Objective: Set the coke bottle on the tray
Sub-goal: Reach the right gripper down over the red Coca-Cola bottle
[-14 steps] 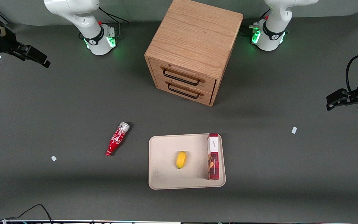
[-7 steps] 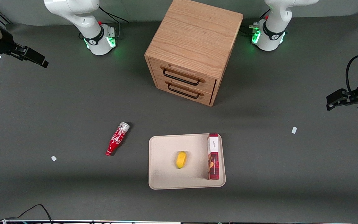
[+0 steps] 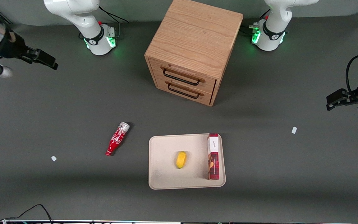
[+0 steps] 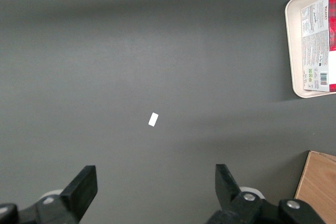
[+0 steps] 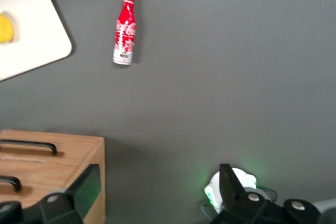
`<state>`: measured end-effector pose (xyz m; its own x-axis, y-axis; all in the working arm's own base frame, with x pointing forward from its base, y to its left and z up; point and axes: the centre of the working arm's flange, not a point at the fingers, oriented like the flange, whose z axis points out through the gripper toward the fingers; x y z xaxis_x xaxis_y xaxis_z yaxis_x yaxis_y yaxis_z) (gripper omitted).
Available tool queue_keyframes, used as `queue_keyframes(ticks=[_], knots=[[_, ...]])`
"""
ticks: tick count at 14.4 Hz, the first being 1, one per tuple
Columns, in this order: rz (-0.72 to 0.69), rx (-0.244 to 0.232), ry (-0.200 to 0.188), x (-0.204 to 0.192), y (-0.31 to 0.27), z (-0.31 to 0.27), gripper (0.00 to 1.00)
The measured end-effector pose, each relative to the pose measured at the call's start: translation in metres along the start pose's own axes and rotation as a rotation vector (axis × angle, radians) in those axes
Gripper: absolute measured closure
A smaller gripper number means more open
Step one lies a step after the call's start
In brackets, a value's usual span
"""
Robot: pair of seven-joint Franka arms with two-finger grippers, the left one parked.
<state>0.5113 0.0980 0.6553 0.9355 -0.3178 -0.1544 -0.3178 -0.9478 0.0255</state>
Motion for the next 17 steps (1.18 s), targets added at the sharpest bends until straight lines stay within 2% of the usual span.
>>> queue_keyframes(ticks=[3,6,9,11,14,17], knots=[[0.117,0.015,-0.04,0.046,-0.045,0.05,0.0],[0.259,0.002,-0.1,0.104,-0.08,0.152,0.0],[0.344,0.005,-0.128,0.138,-0.107,0.259,0.0],[0.358,0.019,-0.118,0.148,-0.117,0.312,0.0],[0.375,0.037,-0.062,0.153,-0.12,0.374,0.0],[0.381,0.024,-0.013,0.155,-0.117,0.424,0.0]])
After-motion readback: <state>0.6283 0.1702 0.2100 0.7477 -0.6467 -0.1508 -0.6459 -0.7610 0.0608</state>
